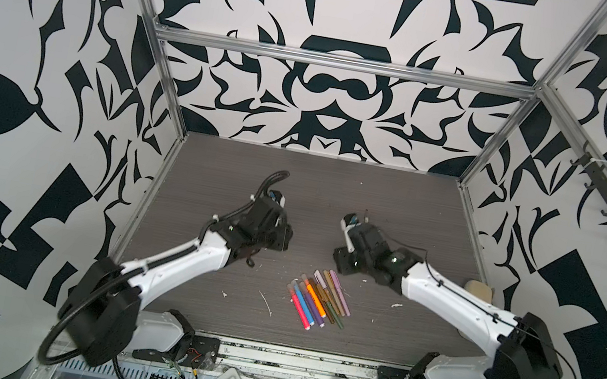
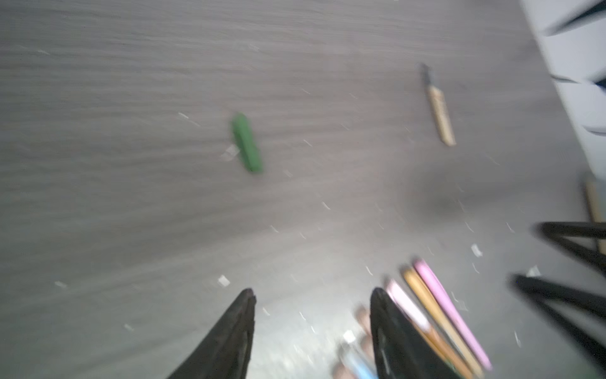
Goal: Open the pen caps
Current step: 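Move the right gripper to the pink pen and grasp its barrel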
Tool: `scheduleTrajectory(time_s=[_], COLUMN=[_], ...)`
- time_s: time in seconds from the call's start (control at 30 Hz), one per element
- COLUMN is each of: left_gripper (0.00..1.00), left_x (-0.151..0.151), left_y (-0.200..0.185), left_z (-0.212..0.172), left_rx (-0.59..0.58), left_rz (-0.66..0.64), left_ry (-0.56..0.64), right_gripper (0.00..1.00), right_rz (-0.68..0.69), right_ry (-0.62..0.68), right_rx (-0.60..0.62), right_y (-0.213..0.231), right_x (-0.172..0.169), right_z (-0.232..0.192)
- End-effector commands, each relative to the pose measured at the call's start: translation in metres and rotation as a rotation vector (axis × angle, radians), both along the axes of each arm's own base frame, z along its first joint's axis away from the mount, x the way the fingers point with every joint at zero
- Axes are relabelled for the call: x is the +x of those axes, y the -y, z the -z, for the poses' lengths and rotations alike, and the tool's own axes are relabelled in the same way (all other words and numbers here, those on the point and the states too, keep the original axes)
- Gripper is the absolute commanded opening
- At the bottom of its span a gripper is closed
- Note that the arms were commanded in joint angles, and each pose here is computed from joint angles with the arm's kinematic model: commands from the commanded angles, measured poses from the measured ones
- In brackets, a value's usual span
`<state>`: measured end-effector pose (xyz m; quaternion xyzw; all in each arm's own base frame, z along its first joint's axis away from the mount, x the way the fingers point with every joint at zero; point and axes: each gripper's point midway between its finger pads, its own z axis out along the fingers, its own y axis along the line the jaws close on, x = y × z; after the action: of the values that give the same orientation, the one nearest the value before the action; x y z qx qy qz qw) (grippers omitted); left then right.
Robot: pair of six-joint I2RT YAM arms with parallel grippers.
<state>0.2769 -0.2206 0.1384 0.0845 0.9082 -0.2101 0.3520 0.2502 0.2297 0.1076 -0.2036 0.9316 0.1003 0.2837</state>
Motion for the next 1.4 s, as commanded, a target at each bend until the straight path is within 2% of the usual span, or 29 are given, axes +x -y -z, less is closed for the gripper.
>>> scheduleTrajectory(time_s=[0.0,0.1,0.17,0.27,0.4,0.53,0.63,0.8,0.97,1.17,1.37], left_gripper=[0.6,0.62,0.63,0.61,0.58,0.63,0.67,0.67,0.67,0.68,0.69], left_x=[0.005,-0.002,-0.006,-0.001,0.003,0.0,0.002,0.004,0.004,0.003,0.004], left_y=[-0.018,-0.035,-0.026,-0.034,-0.037,-0.039,-0.045,-0.042,-0.04,-0.041,-0.04], left_z=[-0.014,-0.034,-0.048,-0.012,-0.015,0.001,0.006,0.007,0.009,0.009,0.01], left_rx=[-0.114,-0.197,-0.234,-0.195,-0.154,-0.153,-0.138,-0.136,-0.134,-0.136,-0.133], left_rz=[-0.137,-0.23,-0.173,-0.226,-0.227,-0.235,-0.256,-0.253,-0.248,-0.249,-0.245], left_ry=[0.167,0.18,0.216,0.209,0.2,0.183,0.184,0.17,0.163,0.166,0.159], right_gripper=[0.55,0.49,0.46,0.42,0.38,0.37,0.38,0.35,0.33,0.24,0.23], right_rz=[0.106,0.114,0.126,0.16,0.187,0.181,0.187,0.19,0.188,0.211,0.276], right_ry=[0.008,0.006,0.005,0.023,0.039,0.019,0.003,-0.024,-0.059,-0.081,-0.099], right_rx=[-0.002,0.086,0.114,0.102,0.112,0.129,0.193,0.096,0.068,0.01,-0.035], right_y=[0.021,0.023,0.029,0.043,0.051,0.048,0.038,0.038,0.032,0.035,0.048], right_x=[-0.033,-0.059,-0.066,-0.069,-0.07,-0.073,-0.072,-0.069,-0.069,-0.067,-0.065], right_z=[0.019,0.035,0.044,0.054,0.056,0.063,0.068,0.071,0.082,0.088,0.094])
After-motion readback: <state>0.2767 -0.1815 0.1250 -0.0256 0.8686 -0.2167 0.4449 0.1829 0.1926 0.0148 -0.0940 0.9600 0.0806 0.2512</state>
